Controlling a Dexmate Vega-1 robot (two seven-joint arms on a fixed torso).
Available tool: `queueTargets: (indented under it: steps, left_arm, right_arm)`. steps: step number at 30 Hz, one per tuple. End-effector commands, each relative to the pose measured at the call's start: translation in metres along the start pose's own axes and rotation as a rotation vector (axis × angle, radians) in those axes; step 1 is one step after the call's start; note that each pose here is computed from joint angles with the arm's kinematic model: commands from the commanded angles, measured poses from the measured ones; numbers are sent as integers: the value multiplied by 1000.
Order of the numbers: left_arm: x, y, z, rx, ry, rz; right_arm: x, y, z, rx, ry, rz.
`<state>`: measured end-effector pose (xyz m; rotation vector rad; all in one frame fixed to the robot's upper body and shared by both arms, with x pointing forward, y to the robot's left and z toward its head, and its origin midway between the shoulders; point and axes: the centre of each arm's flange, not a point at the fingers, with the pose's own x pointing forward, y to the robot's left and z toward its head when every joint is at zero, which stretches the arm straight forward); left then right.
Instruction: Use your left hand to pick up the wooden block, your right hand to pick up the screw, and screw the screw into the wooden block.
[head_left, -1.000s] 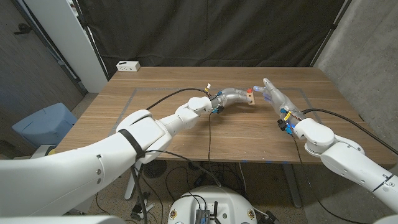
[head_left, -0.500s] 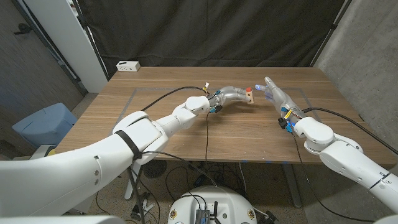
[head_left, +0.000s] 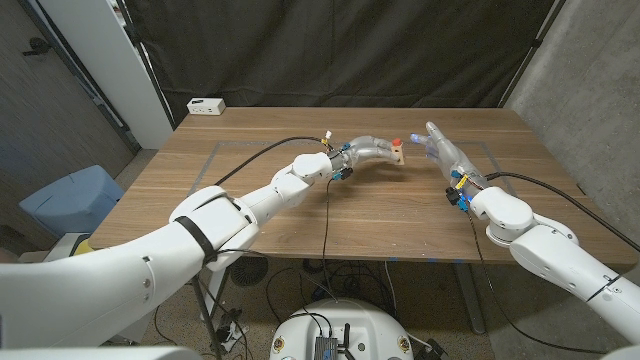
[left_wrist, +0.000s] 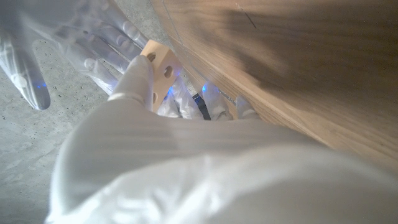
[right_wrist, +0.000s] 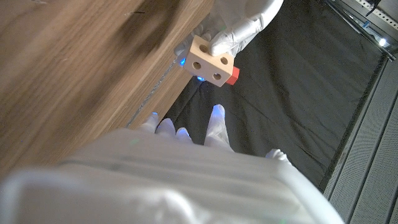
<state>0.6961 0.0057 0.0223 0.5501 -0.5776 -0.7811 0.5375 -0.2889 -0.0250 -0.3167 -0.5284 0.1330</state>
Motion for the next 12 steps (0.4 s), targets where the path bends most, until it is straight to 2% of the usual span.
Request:
queueTargets:
  steps: [1, 6, 12]
  left_arm:
    - [-8, 19, 7, 24, -5, 9]
    - [-7, 26, 8, 30, 1, -5]
    - [-2, 25, 8, 43, 12, -7]
  right_arm:
    - [10, 4, 8, 1, -23, -26]
    - [14, 6, 9, -3, -35, -39]
    - [21, 3, 10, -10, -66, -33]
